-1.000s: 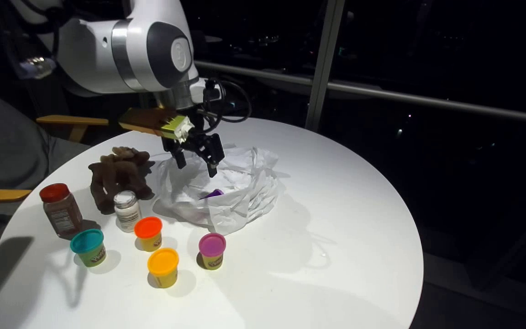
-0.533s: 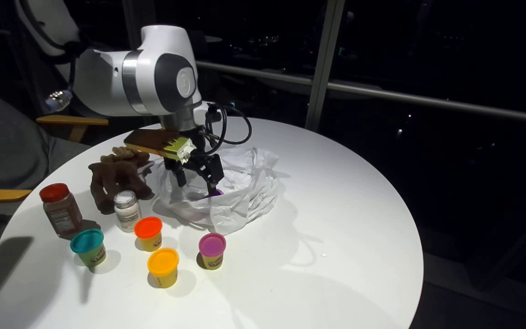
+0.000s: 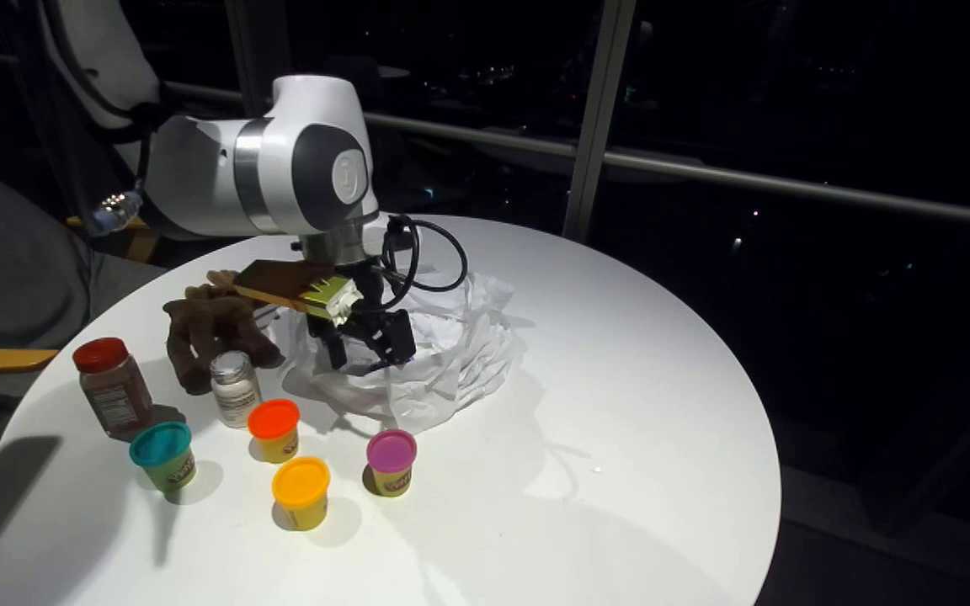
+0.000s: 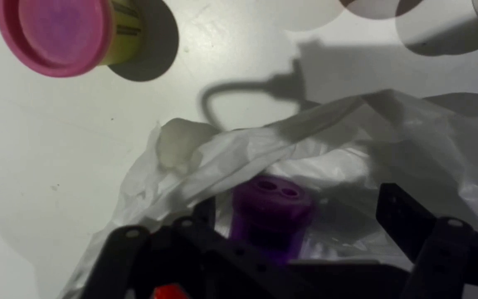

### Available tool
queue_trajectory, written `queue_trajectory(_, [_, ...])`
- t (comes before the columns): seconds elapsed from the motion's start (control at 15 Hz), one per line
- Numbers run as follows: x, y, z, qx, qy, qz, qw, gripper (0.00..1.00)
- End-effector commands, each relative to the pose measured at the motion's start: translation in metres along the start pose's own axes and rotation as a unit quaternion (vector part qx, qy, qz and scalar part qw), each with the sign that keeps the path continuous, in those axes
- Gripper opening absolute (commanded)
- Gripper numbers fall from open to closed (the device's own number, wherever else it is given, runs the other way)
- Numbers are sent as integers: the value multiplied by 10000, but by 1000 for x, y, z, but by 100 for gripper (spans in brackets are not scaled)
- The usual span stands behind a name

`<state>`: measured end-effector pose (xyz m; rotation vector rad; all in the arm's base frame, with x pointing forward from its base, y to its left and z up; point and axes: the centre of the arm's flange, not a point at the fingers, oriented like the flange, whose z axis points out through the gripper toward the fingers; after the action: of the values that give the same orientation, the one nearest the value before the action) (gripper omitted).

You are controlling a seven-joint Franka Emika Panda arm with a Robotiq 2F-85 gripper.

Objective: Take everything out of the plastic bag

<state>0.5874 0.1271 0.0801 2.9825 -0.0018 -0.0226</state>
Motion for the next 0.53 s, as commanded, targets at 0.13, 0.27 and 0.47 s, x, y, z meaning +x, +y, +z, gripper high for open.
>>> queue_trajectory(0.13, [7, 4, 12, -69, -201, 295, 9993, 80])
queue_trajectory(0.27, [7, 6, 12, -62, -174, 347, 9992, 68])
queue_trajectory(0.47, [8, 9, 8, -77, -109, 414, 9991, 44])
